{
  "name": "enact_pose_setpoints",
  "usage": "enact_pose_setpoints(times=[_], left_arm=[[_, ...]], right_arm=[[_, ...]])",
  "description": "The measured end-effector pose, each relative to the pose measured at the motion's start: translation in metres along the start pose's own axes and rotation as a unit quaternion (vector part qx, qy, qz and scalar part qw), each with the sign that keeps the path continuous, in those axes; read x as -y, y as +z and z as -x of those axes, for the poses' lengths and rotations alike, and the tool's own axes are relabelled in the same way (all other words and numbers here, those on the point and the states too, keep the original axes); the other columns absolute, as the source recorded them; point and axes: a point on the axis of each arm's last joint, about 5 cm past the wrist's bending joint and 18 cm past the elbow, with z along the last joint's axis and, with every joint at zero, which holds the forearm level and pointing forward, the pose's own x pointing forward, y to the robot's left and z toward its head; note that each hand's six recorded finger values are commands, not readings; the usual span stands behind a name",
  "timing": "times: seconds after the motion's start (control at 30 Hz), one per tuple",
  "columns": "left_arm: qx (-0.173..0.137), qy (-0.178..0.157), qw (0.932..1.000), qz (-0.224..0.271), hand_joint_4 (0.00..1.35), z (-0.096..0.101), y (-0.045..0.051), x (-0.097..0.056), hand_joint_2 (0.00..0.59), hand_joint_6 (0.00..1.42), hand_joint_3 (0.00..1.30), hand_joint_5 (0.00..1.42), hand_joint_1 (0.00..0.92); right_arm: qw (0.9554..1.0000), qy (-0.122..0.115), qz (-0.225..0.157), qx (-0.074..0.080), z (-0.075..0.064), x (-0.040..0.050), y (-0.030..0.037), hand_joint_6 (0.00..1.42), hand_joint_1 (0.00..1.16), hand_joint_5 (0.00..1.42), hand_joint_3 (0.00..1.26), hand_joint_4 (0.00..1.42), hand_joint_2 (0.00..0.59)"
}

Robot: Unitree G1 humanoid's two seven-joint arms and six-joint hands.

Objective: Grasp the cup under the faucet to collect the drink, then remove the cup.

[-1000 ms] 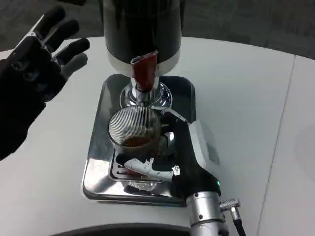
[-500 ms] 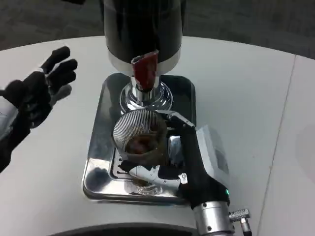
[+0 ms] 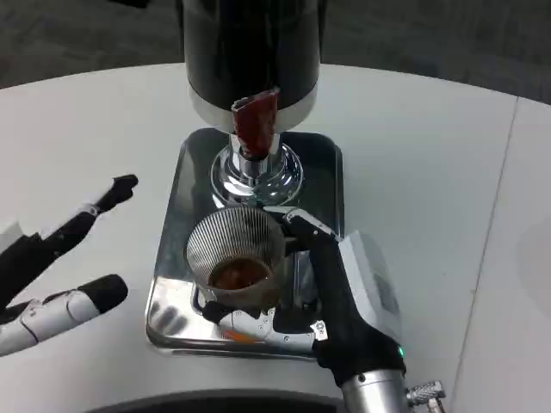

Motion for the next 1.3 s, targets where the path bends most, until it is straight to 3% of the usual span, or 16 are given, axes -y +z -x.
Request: enact_pose_setpoints(times=[0.17,0.27,0.47,0.63,0.9,1.17,1.3], left_arm=[[-0.028,-0.008,0.9961,-0.083,0.00,0.004,0.0033,0.007,0.088,0.00,0.00,0.00,0.000],[-0.053,-0.032,0.9878,-0.143,0.00,0.004,0.0042,0.014,0.084,0.00,0.00,0.00,0.000],[-0.075,-0.046,0.9773,-0.193,0.00,0.000,0.0047,0.024,0.069,0.00,0.00,0.00,0.000],[-0.071,-0.033,0.9753,-0.207,0.00,-0.003,0.0074,0.034,0.060,0.00,0.00,0.00,0.000],[-0.059,-0.018,0.9717,-0.228,0.00,-0.005,0.0113,0.043,0.048,0.00,0.00,0.00,0.000],[-0.057,-0.014,0.9710,-0.232,0.00,0.001,0.0143,0.049,0.044,0.00,0.00,0.00,0.000],[-0.056,-0.023,0.9709,-0.232,0.00,0.003,0.0163,0.056,0.042,0.00,0.00,0.00,0.000]], right_arm=[[0.9999,-0.006,-0.004,0.008,0.001,0.0057,0.0058,1.28,1.12,0.95,0.73,0.88,0.130],[0.9999,-0.003,-0.007,0.014,0.003,0.0088,0.0091,1.28,1.12,0.95,0.73,0.88,0.130],[0.9998,0.010,-0.012,0.015,0.009,0.0117,0.0123,1.29,1.12,0.95,0.73,0.89,0.130],[0.9996,0.014,-0.017,0.015,0.014,0.0145,0.0162,1.29,1.12,0.95,0.73,0.89,0.130],[0.9992,0.012,-0.028,0.028,0.019,0.0202,0.0249,1.30,1.12,0.95,0.73,0.89,0.130],[0.9983,0.014,-0.040,0.041,0.026,0.0344,0.0352,1.31,1.12,0.96,0.74,0.89,0.130],[0.9984,0.024,-0.038,0.033,0.035,0.0395,0.0356,1.31,1.12,0.96,0.74,0.89,0.130]])
